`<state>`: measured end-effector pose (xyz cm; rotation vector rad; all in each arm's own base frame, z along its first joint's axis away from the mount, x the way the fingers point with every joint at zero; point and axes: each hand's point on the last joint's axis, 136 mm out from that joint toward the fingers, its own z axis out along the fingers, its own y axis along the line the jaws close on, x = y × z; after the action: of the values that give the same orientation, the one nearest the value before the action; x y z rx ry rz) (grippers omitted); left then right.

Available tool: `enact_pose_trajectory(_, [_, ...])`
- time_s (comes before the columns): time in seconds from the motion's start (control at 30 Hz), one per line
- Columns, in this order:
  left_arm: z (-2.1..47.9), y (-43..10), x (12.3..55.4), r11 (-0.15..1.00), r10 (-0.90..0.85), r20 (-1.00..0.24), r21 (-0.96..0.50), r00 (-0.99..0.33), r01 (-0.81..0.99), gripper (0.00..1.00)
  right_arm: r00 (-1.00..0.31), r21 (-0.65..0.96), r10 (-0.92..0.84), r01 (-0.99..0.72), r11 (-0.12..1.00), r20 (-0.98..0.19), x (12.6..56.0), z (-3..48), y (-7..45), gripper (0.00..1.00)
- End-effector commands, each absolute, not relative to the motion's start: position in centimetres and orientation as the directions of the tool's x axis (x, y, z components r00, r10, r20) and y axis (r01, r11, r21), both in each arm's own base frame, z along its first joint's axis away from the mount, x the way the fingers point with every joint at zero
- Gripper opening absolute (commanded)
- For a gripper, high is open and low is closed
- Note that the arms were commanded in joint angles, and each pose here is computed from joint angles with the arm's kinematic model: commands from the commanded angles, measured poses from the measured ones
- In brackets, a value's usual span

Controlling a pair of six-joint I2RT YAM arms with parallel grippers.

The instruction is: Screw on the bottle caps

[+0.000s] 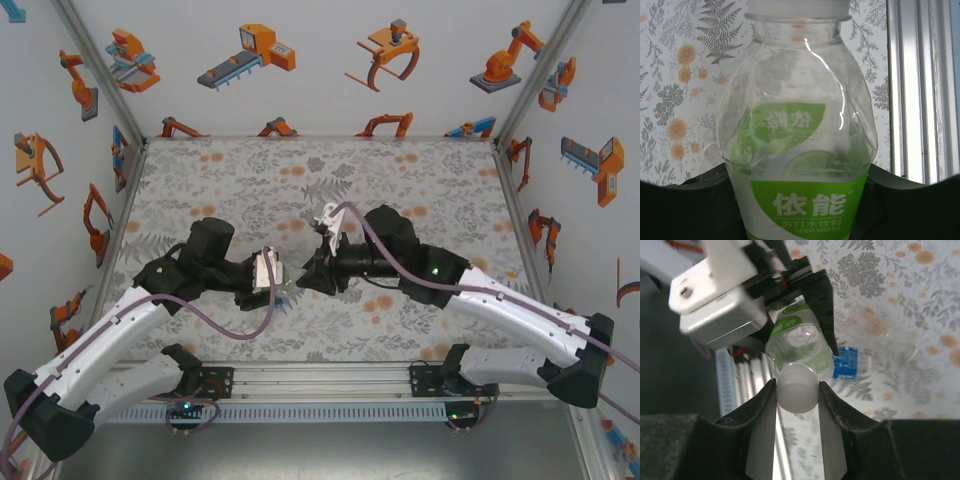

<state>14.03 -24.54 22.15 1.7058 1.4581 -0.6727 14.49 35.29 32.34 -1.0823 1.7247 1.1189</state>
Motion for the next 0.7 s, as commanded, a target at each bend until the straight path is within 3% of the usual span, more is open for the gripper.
enact_pose_trajectory(0.0, [25.3, -25.4, 14.4, -0.026, 0.485, -0.83, 0.299, 0.274, 0.954, 0.0, -0.685, 0.667, 0.107, -0.644, 0.375, -0.721, 17.2, 33.2, 34.7, 0.0])
enact_pose_trajectory(0.13, [25.4, -25.2, 14.9, 0.002, 0.494, -0.827, 0.311, 0.269, 0.951, 0.0, -0.835, 0.835, 0.264, -0.348, 0.425, -0.483, 18.7, 32.0, 33.5, 0.0])
enact_pose_trajectory(0.2, [25.4, -25.2, 15.4, 0.028, 0.502, -0.826, 0.313, 0.257, 0.949, 0.0, -0.894, 0.897, 0.303, -0.197, 0.396, -0.33, 18.8, 30.9, 33.8, 0.0])
enact_pose_trajectory(0.3, [25.4, -25.1, 15.9, 0.052, 0.515, -0.822, 0.311, 0.241, 0.949, 0.0, -0.916, 0.918, 0.328, -0.092, 0.385, -0.23, 18.9, 29.5, 33.9, 0.0])
enact_pose_trajectory(0.5, [25.5, -25.3, 15.6, 0.04, 0.502, -0.83, 0.305, 0.245, 0.952, 0.0, -0.906, 0.91, 0.345, -0.094, 0.403, -0.246, 19.3, 29.3, 33.6, 0.0])
enact_pose_trajectory(0.67, [25.5, -25.5, 15.1, 0.017, 0.489, -0.835, 0.299, 0.253, 0.954, 0.0, -0.846, 0.857, 0.28, -0.328, 0.397, -0.453, 19.4, 32.2, 33.9, 0.36])
